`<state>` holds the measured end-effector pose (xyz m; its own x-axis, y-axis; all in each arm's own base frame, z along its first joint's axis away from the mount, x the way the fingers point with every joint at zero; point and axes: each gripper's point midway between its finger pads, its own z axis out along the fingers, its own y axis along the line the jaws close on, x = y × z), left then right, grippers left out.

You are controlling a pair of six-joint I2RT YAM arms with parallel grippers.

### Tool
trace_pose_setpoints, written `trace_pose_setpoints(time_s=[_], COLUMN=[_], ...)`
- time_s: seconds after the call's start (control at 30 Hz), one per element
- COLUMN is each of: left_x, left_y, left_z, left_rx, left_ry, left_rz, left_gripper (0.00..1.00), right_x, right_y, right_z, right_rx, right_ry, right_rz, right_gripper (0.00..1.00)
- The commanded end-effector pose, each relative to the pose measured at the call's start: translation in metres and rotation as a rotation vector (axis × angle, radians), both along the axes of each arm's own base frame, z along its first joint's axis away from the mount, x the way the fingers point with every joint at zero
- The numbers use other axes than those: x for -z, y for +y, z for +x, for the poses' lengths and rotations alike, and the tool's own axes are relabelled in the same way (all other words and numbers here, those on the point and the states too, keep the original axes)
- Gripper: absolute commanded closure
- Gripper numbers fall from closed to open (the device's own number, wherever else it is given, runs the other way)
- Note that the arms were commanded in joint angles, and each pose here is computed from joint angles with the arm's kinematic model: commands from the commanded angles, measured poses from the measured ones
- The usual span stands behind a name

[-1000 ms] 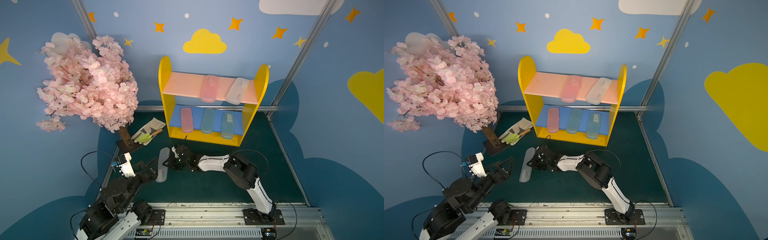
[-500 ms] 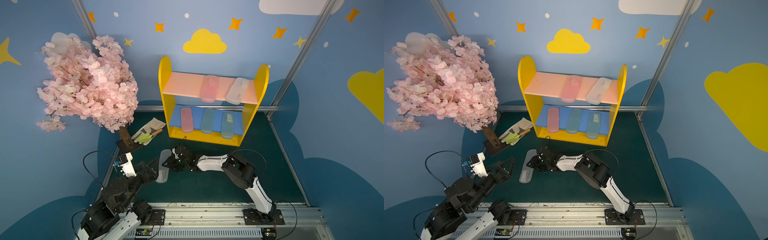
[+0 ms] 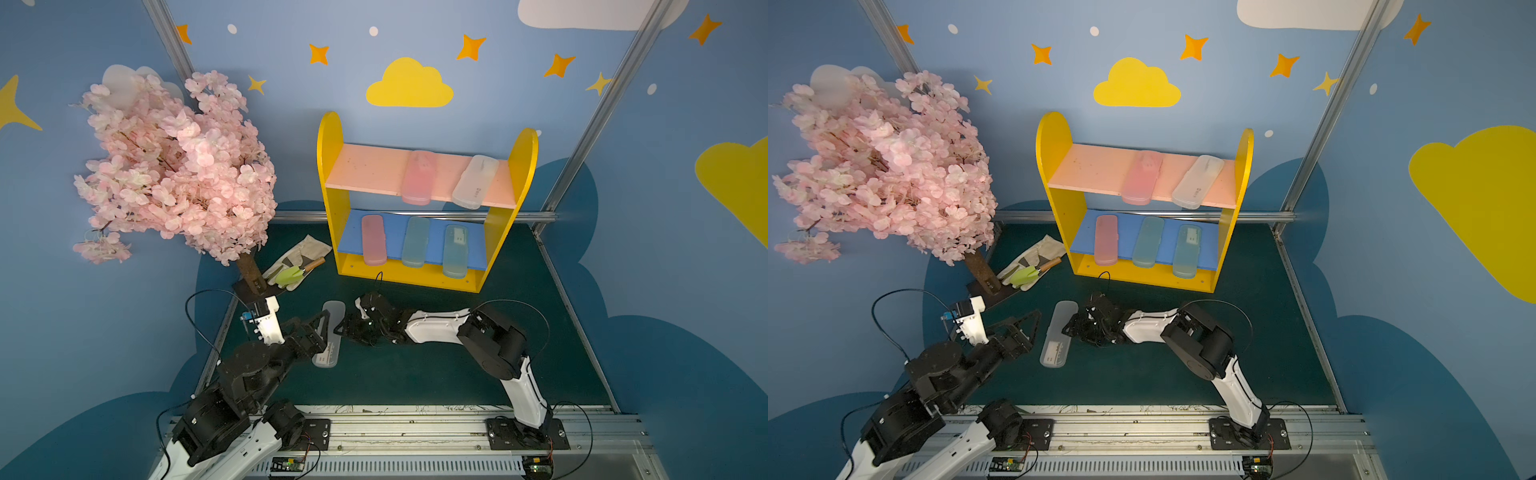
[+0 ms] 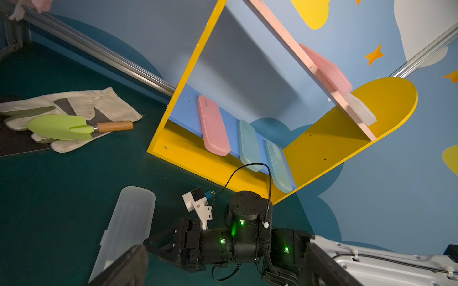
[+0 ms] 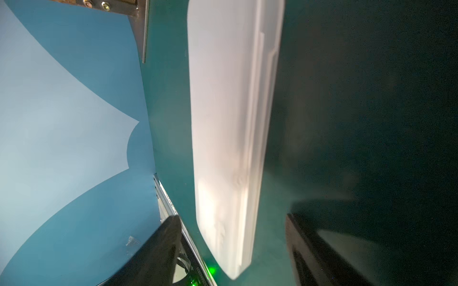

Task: Remove the pencil cases from the shelf
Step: Place the pencil case at the center of the board, then pick up the pencil case from the shelf.

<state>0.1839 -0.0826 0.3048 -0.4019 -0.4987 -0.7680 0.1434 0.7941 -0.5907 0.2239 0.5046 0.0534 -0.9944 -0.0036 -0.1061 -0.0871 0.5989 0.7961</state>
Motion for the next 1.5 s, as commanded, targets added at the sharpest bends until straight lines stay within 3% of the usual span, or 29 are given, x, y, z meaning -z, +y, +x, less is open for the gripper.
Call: trace_pose_setpoints(time_s=[0.0, 0.43, 0.6, 0.77, 1.1, 1.47], left_x=[-0.027, -0.081, -0.104, -0.124, -0.137, -0.145], left_y=[-0.015, -0.083, -0.106, -0.127, -0.166, -0.179], left_z=[0.004, 0.041, 0.059, 0.083, 0.154, 0.215], left_rx=[0.050, 0.200, 0.238, 0.257, 0.256, 0.198], left_ry=[-0.043, -0.056, -0.045, -0.024, 0.059, 0.067], left_rz=[-0.077, -0.310, -0.374, -0.433, -0.607, -0.655], left_gripper=[0.00, 0.00, 0.00, 0.00, 0.00, 0.09], right_x=[-0.027, -0.114, -0.143, -0.168, -0.216, -0.236], right_y=[-0.017, -0.106, -0.146, -0.191, -0.257, -0.296], right_z=[-0.001, -0.023, -0.023, -0.015, -0.022, -0.024], right_rx=[-0.030, -0.129, -0.114, 0.036, 0.179, 0.305], right_ry=[-0.074, -0.389, -0.530, -0.641, -0.904, -0.982], right_rz=[-0.011, -0.098, -0.165, -0.193, -0.139, -0.123], right_gripper=[0.23, 0.03, 0.01, 0.01, 0.01, 0.01])
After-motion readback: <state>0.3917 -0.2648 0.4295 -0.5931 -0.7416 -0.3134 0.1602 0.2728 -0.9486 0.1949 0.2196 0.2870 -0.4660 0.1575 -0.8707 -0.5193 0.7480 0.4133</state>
